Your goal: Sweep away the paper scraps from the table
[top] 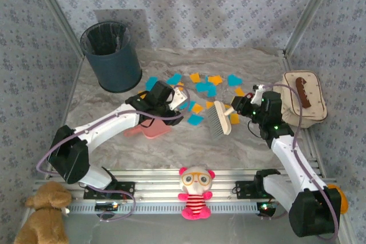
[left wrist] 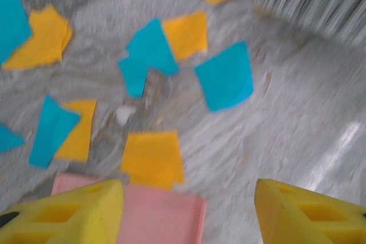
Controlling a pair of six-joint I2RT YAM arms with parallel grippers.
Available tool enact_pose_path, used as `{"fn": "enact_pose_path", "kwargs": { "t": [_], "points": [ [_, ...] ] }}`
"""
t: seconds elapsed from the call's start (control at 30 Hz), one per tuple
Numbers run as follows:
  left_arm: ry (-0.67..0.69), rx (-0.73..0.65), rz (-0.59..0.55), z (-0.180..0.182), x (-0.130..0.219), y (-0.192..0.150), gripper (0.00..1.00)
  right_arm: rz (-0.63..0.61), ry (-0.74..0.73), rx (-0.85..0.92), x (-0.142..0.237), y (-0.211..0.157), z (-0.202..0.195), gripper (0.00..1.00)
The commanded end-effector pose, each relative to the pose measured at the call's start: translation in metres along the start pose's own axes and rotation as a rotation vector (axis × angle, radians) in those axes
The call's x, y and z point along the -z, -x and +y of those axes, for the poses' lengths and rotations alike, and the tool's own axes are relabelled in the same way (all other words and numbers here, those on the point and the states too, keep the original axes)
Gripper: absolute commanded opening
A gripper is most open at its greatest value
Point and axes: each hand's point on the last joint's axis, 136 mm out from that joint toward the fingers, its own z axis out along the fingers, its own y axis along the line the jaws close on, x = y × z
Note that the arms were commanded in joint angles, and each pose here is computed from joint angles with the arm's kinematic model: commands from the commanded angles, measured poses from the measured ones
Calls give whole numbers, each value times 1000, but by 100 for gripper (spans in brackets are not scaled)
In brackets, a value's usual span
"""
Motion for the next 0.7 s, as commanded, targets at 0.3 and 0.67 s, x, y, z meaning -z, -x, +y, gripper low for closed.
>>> {"fn": "enact_pose_path", "kwargs": {
  "t": [0.3, 0.67],
  "points": [
    [-38, -88, 414, 5, 0, -78, 54, -62, -56, 28, 20, 21, -4, 0],
    [-41, -87, 538, 8, -31, -100, 47, -68, -52, 14, 19, 22, -6, 0]
  ]
}}
